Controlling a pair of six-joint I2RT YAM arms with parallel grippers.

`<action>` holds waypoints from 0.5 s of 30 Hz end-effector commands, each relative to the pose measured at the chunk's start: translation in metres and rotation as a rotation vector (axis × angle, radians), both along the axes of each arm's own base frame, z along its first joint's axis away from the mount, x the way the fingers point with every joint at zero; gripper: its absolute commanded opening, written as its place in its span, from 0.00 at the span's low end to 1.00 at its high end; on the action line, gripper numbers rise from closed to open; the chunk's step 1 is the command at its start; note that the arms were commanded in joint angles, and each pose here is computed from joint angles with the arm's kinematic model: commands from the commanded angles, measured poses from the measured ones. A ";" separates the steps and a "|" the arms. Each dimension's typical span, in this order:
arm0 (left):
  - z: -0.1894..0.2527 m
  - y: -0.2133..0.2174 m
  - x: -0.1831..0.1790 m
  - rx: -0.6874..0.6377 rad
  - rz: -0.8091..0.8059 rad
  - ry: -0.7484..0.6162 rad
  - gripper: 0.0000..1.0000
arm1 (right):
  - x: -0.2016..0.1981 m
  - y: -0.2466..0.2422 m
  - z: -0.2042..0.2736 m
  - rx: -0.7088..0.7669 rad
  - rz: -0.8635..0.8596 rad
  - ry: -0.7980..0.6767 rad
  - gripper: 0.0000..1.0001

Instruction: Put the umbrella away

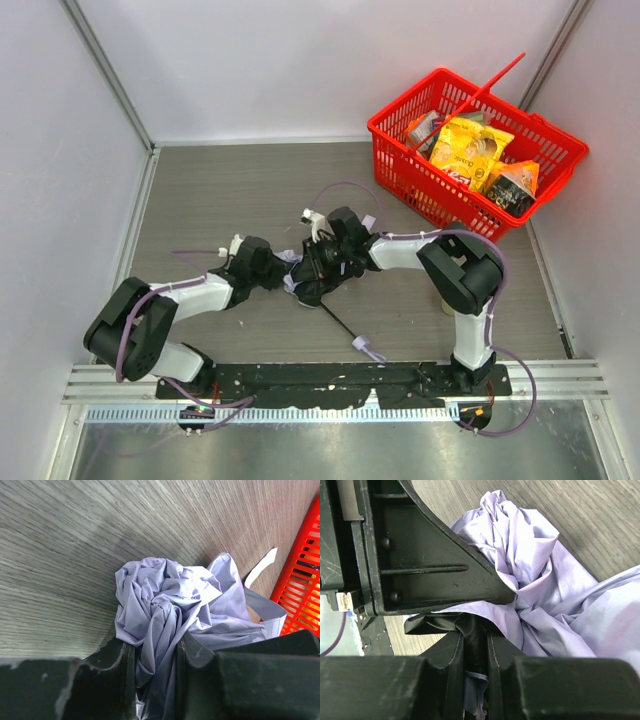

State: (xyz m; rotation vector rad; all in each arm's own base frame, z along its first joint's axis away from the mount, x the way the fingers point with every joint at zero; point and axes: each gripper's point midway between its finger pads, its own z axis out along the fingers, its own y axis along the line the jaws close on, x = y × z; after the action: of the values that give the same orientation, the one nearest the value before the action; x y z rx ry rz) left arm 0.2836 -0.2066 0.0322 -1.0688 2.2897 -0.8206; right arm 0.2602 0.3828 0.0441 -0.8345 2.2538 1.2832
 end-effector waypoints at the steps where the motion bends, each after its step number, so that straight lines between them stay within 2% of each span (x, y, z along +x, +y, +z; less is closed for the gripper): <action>1: -0.051 0.029 -0.045 0.179 -0.069 0.144 0.00 | -0.002 -0.037 -0.031 -0.290 -0.082 -0.024 0.28; 4: -0.052 0.027 -0.047 0.170 -0.070 0.163 0.00 | 0.009 -0.045 -0.008 -0.386 -0.117 -0.200 0.43; 5: -0.052 0.027 -0.048 0.166 -0.072 0.170 0.00 | 0.001 -0.039 0.006 -0.397 -0.099 -0.253 0.52; 6: -0.052 0.026 -0.048 0.161 -0.068 0.176 0.00 | 0.009 -0.047 0.008 -0.462 -0.125 -0.339 0.60; 7: -0.052 0.025 -0.049 0.151 -0.066 0.180 0.00 | -0.003 -0.038 0.021 -0.463 -0.100 -0.401 0.64; 8: -0.053 0.027 -0.053 0.158 -0.067 0.202 0.00 | 0.005 -0.044 0.028 -0.513 -0.146 -0.493 0.75; 12: -0.050 0.026 -0.055 0.168 -0.080 0.218 0.00 | -0.001 -0.034 0.061 -0.512 -0.208 -0.679 0.77; 15: -0.053 0.029 -0.061 0.152 -0.051 0.250 0.00 | -0.003 -0.032 0.068 -0.488 -0.226 -0.738 0.77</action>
State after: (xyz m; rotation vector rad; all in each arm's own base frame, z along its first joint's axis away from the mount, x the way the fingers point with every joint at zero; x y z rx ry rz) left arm 0.2812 -0.2071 0.0312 -1.0639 2.3016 -0.8215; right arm 0.2303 0.3727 0.0863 -1.0588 2.0852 0.4560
